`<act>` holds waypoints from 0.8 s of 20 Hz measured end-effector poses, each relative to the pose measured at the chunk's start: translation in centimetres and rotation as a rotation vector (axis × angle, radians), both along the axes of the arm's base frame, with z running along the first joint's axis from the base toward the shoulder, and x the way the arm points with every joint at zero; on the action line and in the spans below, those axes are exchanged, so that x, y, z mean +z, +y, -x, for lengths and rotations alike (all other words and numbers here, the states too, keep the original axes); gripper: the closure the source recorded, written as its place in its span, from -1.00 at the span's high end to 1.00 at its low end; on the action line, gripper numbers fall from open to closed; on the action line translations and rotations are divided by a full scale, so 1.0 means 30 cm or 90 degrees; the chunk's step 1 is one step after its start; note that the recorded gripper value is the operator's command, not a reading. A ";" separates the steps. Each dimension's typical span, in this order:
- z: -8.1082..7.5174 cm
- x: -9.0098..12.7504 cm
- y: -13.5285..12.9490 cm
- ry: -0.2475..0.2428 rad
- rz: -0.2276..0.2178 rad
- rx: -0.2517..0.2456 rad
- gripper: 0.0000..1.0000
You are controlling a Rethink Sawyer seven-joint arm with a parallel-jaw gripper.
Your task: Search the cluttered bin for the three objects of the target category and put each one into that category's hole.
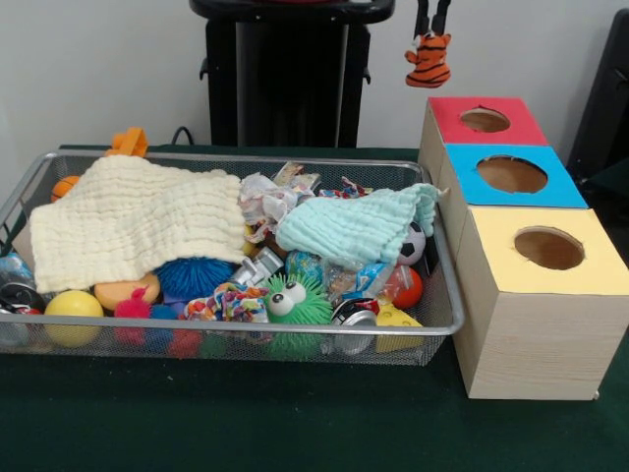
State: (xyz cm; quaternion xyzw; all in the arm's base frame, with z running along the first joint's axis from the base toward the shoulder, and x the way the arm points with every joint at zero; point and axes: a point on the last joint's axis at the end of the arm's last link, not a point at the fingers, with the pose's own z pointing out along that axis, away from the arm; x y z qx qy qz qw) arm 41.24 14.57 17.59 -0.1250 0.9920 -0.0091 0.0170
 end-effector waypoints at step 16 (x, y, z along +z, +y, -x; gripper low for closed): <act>0.035 0.022 0.081 -0.011 0.014 0.003 -1.00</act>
